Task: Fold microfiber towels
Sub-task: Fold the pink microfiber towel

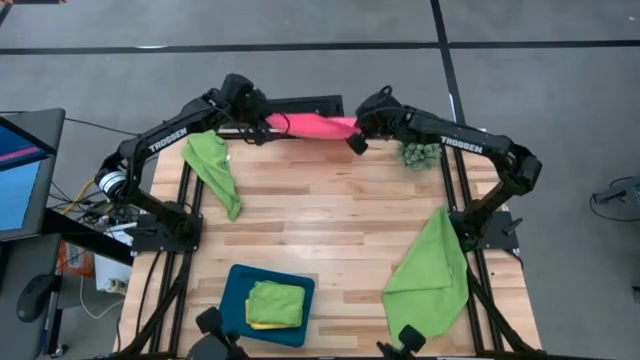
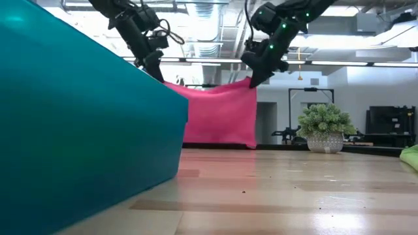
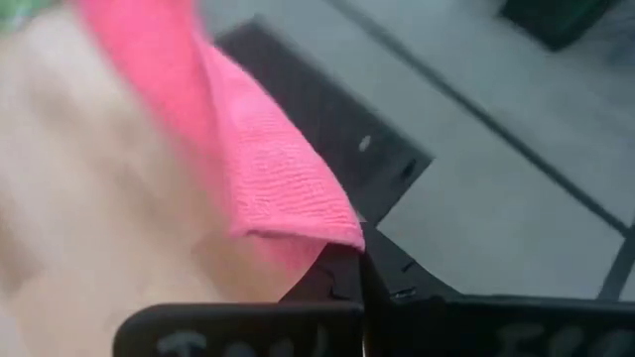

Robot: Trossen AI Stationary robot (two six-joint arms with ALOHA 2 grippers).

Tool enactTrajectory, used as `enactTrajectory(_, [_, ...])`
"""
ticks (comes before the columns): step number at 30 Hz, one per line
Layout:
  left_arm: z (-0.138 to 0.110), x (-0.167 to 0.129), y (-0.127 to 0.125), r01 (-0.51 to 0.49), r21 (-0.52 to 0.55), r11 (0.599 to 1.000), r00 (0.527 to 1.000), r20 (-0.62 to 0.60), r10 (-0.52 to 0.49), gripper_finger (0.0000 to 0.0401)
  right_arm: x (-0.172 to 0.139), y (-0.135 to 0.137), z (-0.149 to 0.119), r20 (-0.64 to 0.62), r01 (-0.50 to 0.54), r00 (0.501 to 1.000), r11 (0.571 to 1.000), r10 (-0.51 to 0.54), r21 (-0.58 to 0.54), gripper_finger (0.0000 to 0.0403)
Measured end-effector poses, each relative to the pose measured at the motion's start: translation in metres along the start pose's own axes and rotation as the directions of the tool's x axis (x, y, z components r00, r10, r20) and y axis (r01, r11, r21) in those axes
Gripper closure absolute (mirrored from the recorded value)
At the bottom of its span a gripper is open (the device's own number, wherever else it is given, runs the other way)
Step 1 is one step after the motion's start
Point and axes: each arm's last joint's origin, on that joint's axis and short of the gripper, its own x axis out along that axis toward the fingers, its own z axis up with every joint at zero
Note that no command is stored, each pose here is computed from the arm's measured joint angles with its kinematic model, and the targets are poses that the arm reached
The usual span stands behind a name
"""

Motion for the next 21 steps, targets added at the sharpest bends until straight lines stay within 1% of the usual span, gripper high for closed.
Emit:
enactTrajectory(3, [0.004,0.001,0.008,-0.108,0.026,0.994,0.993,0.044,0.107,0.0401,0.003,-0.02,0.006,0.074,0.047,0.996,0.997,-0.051,0.053,0.04])
enactTrajectory(6, [0.011,-0.002,0.019,-0.208,0.048,0.977,0.973,0.114,0.202,0.0401,0.004,-0.04,0.015,0.176,0.095,0.978,0.99,-0.111,0.102,0.04])
enactTrajectory(8, [0.017,-0.005,0.027,-0.268,0.038,0.963,0.952,0.167,0.258,0.0401,0.005,-0.056,0.018,0.221,0.12,0.963,0.981,-0.153,0.154,0.04])
enactTrajectory(10, [0.022,-0.009,0.033,-0.301,0.018,0.954,0.931,0.223,0.289,0.0401,0.005,-0.069,0.019,0.242,0.13,0.953,0.968,-0.182,0.216,0.04])
enactTrajectory(12, [0.025,-0.01,0.036,-0.315,0.007,0.949,0.917,0.259,0.303,0.0401,0.005,-0.078,0.019,0.251,0.145,0.946,0.96,-0.206,0.239,0.04])
enactTrajectory(15, [0.027,-0.012,0.04,-0.339,0.003,0.941,0.9,0.292,0.323,0.0401,0.004,-0.081,0.022,0.281,0.176,0.931,0.96,-0.235,0.22,0.0399])
enactTrajectory(19, [0.027,-0.011,0.038,-0.282,0.026,0.959,0.914,0.311,0.26,0.0401,0.003,-0.08,0.024,0.298,0.207,0.918,0.958,-0.261,0.2,0.0399])
enactTrajectory(21, [0.025,-0.009,0.037,-0.257,-0.005,0.966,0.919,0.308,0.246,0.0401,0.004,-0.077,0.023,0.284,0.202,0.925,0.961,-0.251,0.191,0.0399])
